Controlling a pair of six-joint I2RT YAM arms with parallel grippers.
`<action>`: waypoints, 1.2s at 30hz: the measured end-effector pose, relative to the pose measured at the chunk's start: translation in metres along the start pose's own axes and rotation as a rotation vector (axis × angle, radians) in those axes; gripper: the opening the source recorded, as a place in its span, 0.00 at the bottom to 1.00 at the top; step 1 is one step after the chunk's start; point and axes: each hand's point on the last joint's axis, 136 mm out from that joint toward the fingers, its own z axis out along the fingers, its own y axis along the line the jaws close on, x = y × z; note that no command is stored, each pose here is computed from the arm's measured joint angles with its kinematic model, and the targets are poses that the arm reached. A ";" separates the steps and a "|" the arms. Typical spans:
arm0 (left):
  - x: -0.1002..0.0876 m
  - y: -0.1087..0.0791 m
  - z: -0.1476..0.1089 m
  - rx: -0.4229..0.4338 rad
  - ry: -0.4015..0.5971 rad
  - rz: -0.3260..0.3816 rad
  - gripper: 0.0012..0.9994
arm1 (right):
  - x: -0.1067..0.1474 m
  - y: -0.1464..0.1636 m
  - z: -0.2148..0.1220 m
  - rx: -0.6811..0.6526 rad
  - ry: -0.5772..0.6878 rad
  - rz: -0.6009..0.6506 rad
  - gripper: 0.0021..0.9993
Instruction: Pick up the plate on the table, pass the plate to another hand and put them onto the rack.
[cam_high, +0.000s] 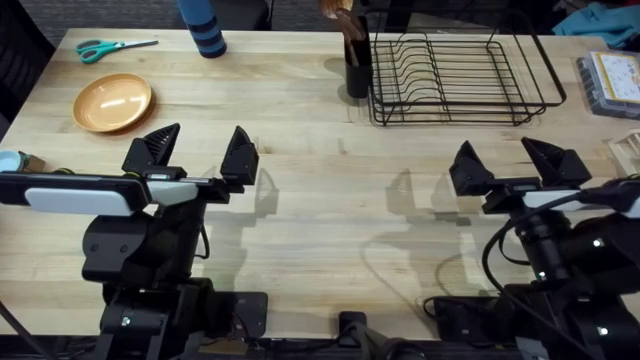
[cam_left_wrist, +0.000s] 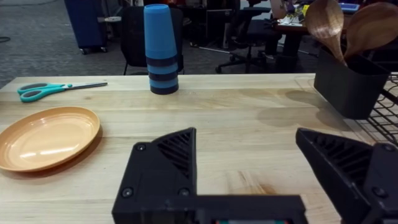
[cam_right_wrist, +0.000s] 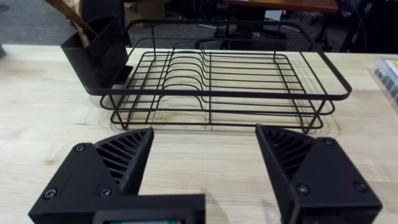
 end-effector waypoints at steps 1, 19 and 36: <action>0.000 0.000 0.000 0.000 0.000 0.000 0.99 | 0.000 0.000 0.000 0.000 0.000 0.000 0.99; 0.002 0.000 0.000 0.001 0.009 0.000 0.99 | 0.001 -0.001 0.000 0.003 0.003 0.000 0.99; -0.112 0.016 -0.018 -0.105 0.136 0.006 0.99 | -0.115 -0.002 -0.012 -0.005 0.235 -0.169 0.99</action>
